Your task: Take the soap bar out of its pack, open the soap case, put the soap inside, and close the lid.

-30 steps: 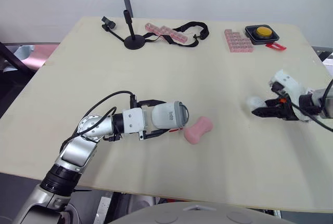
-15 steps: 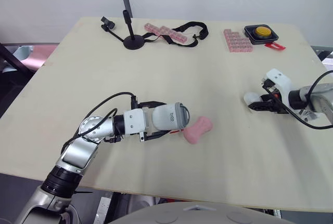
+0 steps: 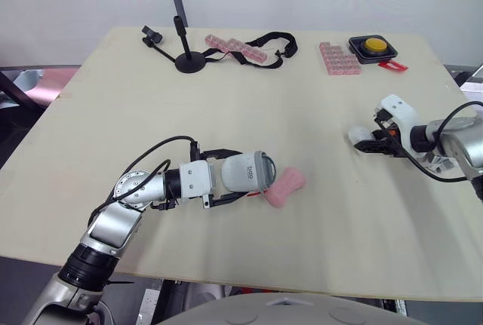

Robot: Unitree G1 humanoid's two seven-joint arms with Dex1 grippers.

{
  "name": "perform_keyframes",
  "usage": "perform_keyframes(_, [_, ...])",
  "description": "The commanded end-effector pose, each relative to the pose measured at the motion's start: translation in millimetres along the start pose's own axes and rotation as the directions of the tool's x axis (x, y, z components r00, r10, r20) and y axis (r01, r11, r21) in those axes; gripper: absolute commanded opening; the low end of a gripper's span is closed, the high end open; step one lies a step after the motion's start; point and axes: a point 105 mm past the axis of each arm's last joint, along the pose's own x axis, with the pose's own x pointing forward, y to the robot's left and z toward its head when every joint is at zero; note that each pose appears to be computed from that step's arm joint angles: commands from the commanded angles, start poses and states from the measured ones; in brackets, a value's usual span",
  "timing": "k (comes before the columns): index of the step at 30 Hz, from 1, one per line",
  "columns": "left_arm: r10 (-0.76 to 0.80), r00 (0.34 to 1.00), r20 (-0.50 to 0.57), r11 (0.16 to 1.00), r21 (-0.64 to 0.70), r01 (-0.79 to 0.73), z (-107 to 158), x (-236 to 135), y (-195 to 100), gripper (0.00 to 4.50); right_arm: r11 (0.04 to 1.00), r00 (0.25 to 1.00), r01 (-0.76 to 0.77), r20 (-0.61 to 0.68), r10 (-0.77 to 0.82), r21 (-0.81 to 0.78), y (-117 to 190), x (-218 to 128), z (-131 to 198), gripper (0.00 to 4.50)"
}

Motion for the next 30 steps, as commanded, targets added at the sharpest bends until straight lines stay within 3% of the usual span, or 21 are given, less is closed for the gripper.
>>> perform_keyframes(1, [0.013,1.0,0.018,0.999,0.028,-0.014,6.9,-0.7,3.3,3.49,0.999,0.999,0.029,0.038,-0.029,-0.017,-6.0,-8.3,7.9,4.32])
perform_keyframes(8, [0.023,1.0,-0.002,1.0,0.001,-0.023,1.8,-0.8,6.3,3.49,0.998,0.995,0.048,0.09,-0.045,-0.038,-7.8,-15.3,14.5,4.47])
perform_keyframes(14, [0.069,0.995,-0.075,0.99,-0.119,-0.077,-10.0,-4.0,16.7,3.49,0.989,0.951,0.048,0.309,-0.003,-0.137,-7.4,-41.9,40.3,4.47])
perform_keyframes(18, [0.069,0.987,-0.144,0.972,-0.213,-0.099,-17.9,-7.6,21.5,3.49,0.962,0.834,0.011,0.533,0.141,-0.272,9.8,-70.6,56.5,4.47])
perform_keyframes(22, [0.052,0.994,-0.091,0.966,-0.248,-0.073,-9.8,-11.9,22.1,3.49,0.933,0.692,-0.03,0.666,0.279,-0.359,35.9,-84.9,51.4,4.47])
perform_keyframes(26, [0.049,0.998,-0.039,0.956,-0.287,-0.058,-9.0,-17.9,22.4,3.49,0.858,0.631,-0.194,0.609,0.481,-0.476,92.2,-67.0,8.2,4.47])
perform_keyframes(30, [-0.071,0.995,-0.072,0.963,-0.263,0.05,-12.0,-19.9,10.8,3.49,0.748,0.588,-0.329,0.494,0.64,-0.577,135.0,-51.0,-26.0,4.47])
